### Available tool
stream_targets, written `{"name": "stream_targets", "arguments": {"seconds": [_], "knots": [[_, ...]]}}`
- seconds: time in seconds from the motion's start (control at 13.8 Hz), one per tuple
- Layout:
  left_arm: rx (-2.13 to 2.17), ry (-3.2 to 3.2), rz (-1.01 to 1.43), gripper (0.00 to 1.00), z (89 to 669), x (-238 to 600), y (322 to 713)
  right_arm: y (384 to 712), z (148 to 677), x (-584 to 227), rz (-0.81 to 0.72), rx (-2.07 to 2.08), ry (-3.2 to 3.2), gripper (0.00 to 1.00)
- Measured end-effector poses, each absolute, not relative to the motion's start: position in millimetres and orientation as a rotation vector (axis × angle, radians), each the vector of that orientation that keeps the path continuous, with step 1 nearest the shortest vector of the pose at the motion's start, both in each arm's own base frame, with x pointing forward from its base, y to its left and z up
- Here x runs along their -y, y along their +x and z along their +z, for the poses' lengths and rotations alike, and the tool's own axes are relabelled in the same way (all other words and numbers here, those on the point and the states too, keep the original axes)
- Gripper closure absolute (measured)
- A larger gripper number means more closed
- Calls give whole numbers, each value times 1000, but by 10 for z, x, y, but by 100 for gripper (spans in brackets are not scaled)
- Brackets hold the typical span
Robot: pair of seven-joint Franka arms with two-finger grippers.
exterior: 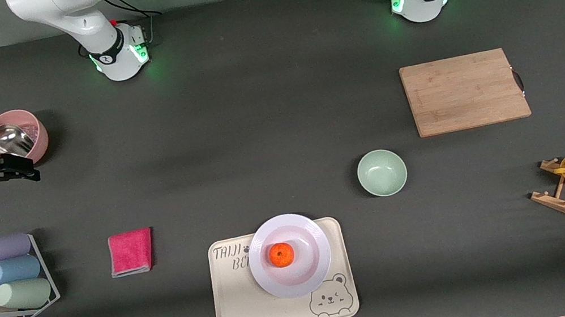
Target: Place orange and plate with both arms
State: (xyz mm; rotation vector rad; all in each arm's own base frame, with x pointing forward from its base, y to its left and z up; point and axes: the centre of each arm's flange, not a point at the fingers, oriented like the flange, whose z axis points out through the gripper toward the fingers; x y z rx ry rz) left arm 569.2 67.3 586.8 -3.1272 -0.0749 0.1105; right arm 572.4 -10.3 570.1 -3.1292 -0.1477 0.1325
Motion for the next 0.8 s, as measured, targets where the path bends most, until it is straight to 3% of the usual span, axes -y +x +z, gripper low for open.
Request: {"name": "stream_targets", "arguments": {"seconds": [0.8], "knots": [[52,-3126,91,0,5944,-585,5679,5726,5689,137,142,144,-3161,0]]}}
